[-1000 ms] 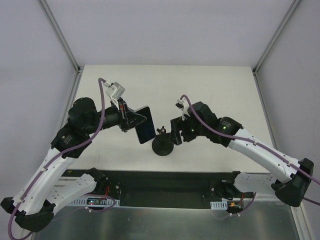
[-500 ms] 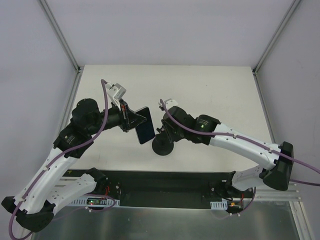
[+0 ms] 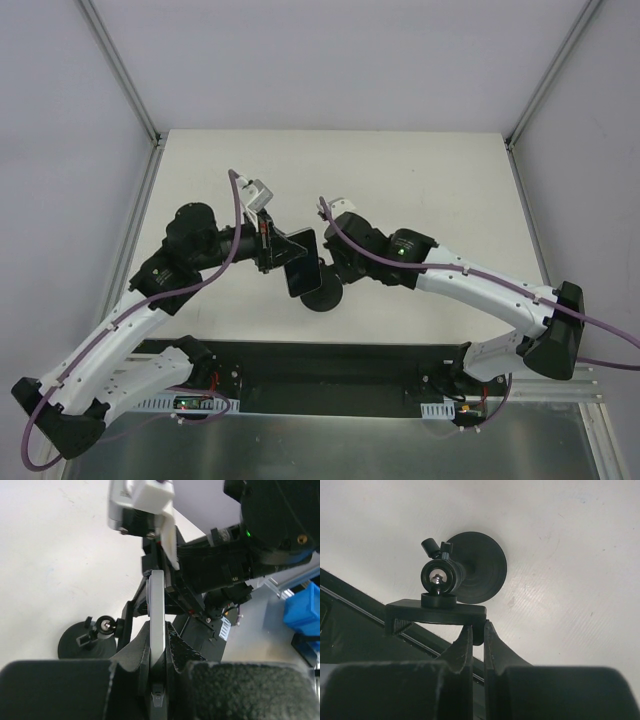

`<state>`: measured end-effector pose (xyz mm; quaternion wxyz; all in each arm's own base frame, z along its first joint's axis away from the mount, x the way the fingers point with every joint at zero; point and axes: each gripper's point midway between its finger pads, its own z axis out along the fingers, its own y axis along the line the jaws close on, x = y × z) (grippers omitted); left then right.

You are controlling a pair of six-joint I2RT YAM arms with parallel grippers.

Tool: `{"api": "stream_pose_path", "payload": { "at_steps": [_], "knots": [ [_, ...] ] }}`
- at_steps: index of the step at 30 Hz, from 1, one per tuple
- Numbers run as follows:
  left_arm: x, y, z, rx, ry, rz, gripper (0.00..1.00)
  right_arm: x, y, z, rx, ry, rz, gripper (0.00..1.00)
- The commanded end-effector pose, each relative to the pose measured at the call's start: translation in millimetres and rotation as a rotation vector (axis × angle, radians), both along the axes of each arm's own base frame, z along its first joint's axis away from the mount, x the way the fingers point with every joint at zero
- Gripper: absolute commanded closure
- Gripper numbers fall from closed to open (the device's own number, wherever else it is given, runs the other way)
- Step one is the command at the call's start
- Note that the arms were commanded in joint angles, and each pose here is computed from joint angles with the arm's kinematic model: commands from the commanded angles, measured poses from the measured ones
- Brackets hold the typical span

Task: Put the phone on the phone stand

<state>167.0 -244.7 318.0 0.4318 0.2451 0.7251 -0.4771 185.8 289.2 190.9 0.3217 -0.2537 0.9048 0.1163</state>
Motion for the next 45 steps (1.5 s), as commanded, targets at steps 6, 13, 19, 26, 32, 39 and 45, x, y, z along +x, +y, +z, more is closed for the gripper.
{"api": "stream_pose_path", "payload": {
  "at_steps": [6, 13, 19, 26, 32, 39, 45],
  "knots": [
    [-8.3, -18.8, 36.5, -0.115, -0.296, -0.120, 1.00, -3.6, 12.5, 6.2, 0.094, 0.040, 0.092, 0.74],
    [-9.6, -5.4, 33.2, -0.127, -0.302, -0.046, 1.00, -7.0, 7.8, 1.7, 0.104, 0.019, 0.111, 0.65],
    [-15.0, -3.7, 25.8, -0.117, -0.278, -0.059, 1.00, -2.7, 6.4, 3.6, 0.115, -0.022, 0.111, 0.68],
    [-18.2, -7.2, 25.0, -0.109, -0.282, -0.097, 1.00, 2.4, 7.2, 4.3, 0.110, -0.050, 0.114, 0.67],
    [-24.7, -14.8, 22.5, -0.102, -0.273, -0.175, 1.00, 7.1, 8.0, 3.8, 0.098, -0.070, 0.118, 0.79],
    [-55.0, -26.7, 21.0, -0.133, -0.410, -0.444, 1.00, 10.9, 8.8, 4.3, 0.096, -0.076, 0.242, 0.99],
    [-58.1, -40.9, 25.9, -0.203, -0.569, -0.578, 1.00, 9.3, 17.1, 11.5, 0.176, -0.023, 0.393, 0.99]
  ]
}}
